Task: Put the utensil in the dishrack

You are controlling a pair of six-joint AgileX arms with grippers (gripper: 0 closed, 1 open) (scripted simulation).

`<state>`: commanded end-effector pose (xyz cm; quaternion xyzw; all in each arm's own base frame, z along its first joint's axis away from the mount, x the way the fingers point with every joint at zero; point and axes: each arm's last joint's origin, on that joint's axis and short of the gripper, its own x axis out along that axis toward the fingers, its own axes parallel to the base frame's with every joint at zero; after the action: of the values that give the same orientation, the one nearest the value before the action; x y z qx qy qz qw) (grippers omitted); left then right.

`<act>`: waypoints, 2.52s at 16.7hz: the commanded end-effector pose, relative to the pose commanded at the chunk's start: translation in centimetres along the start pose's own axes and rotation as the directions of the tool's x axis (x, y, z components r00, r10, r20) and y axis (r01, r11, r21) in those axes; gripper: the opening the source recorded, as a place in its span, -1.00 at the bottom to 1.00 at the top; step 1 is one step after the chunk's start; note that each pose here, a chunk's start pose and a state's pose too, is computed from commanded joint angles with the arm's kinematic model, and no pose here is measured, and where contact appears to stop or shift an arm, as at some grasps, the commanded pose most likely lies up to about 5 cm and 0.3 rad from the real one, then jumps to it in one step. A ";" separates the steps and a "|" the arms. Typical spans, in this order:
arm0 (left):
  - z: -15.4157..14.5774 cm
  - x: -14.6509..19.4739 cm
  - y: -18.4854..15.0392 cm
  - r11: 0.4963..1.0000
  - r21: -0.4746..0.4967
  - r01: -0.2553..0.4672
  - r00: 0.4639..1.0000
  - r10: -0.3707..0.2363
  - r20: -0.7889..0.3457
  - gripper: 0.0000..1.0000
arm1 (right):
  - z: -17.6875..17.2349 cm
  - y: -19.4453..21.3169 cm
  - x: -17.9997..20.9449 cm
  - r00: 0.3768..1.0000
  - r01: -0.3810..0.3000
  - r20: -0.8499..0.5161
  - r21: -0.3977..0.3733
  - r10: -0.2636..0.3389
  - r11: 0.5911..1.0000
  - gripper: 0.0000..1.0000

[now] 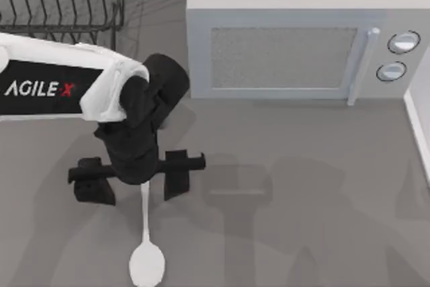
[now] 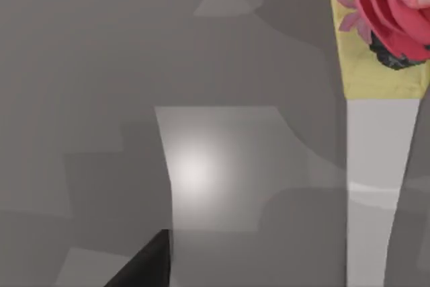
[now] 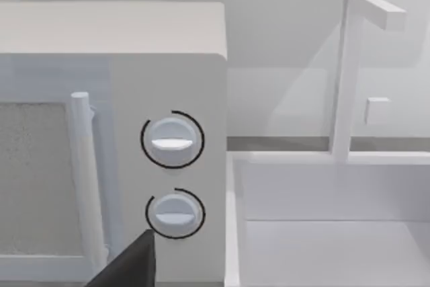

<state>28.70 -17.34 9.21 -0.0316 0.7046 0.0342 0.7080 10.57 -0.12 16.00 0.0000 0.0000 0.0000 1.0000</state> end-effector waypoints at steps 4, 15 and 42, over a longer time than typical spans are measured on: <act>0.0 0.0 0.0 1.000 0.000 0.000 1.000 0.000 0.000 -1.00 | 0.0 0.0 0.0 1.000 0.000 0.000 0.000 0.000 1.000 1.00; 1.3 -6.3 -1.0 1.000 0.009 0.008 0.999 -0.008 0.036 -1.00 | 0.0 0.0 0.0 1.000 0.000 0.000 0.000 0.000 1.000 1.00; 0.3 -27.9 12.0 0.950 0.120 0.289 0.694 -0.294 0.657 -1.00 | 0.0 0.0 0.0 1.000 0.000 0.000 0.000 0.000 1.000 1.00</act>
<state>27.72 -5.46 37.15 -0.1261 0.3904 -0.0720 0.9091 10.57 -0.12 16.00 0.0000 0.0000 0.0000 1.0000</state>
